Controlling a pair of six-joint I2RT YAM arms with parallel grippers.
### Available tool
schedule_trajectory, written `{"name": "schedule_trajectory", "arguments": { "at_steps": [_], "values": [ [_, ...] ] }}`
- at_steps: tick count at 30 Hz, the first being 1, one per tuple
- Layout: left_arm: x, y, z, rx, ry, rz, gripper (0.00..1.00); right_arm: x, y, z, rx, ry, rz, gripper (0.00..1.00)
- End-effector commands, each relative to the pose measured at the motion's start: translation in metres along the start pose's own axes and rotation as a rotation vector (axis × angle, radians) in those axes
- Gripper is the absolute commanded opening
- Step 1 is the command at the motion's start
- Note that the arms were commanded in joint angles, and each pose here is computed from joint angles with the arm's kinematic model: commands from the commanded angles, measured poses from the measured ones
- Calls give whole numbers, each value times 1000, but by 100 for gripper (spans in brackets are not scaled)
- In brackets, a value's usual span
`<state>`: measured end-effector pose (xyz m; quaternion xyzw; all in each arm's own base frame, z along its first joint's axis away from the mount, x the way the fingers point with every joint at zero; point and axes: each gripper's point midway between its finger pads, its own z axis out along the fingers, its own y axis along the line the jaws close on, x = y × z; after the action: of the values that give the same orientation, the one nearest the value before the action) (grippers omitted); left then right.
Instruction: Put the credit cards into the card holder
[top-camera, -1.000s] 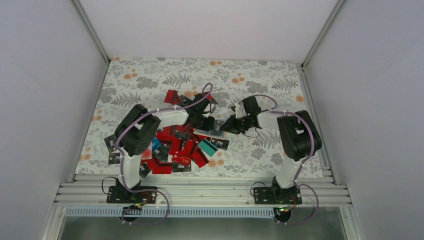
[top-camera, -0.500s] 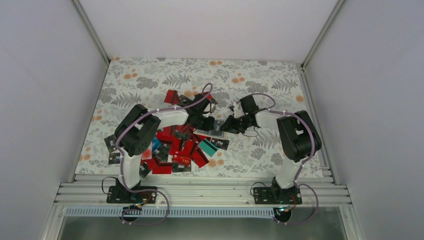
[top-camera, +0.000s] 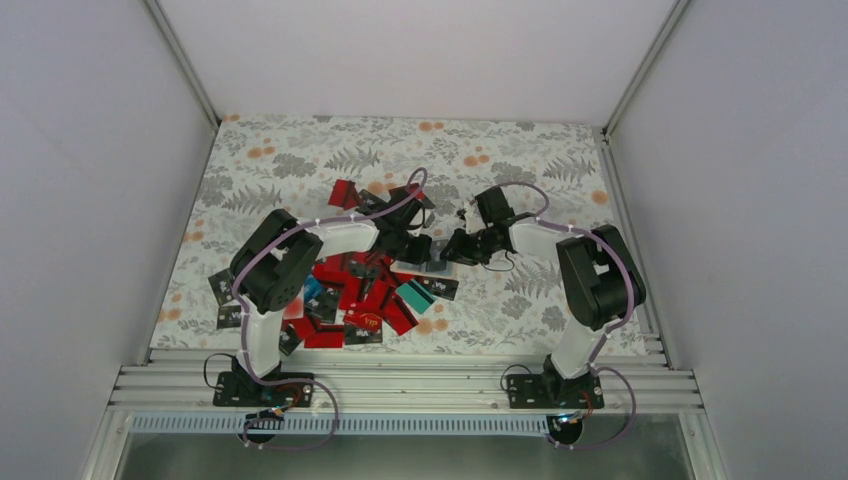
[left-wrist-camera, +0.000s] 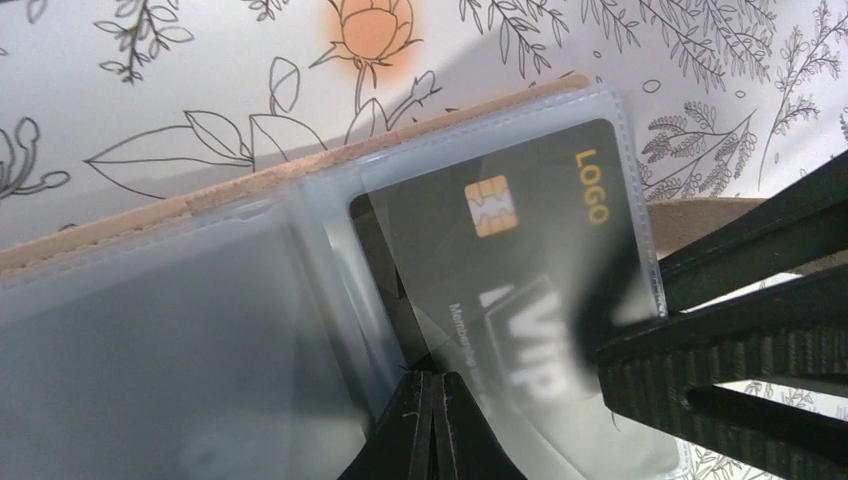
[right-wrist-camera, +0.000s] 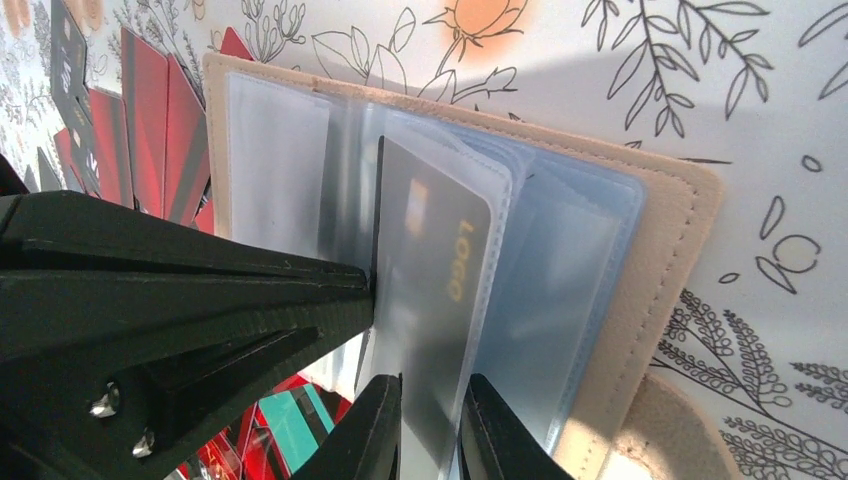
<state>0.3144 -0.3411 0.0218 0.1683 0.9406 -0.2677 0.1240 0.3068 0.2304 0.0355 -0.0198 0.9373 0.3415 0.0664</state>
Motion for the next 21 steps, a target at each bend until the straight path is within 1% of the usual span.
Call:
{"name": "schedule_trajectory", "arguments": {
  "at_steps": [1, 7, 12, 18, 21],
  "values": [
    [10, -10, 6, 41, 47, -19, 2, -8, 15, -8, -2, -32, -53, 17],
    [3, -21, 6, 92, 37, -33, 2, -11, 7, -12, 60, -53, -55, 17],
    [-2, -27, 9, 117, 37, -48, 2, -16, -1, -19, 132, -78, -64, 19],
    [-9, -37, 11, 167, 34, -64, 2, -18, 6, -25, 117, -88, -78, 19],
    [-11, -38, 12, 166, 33, -68, 2, -18, 10, -24, 97, -82, -85, 19]
  ]
}}
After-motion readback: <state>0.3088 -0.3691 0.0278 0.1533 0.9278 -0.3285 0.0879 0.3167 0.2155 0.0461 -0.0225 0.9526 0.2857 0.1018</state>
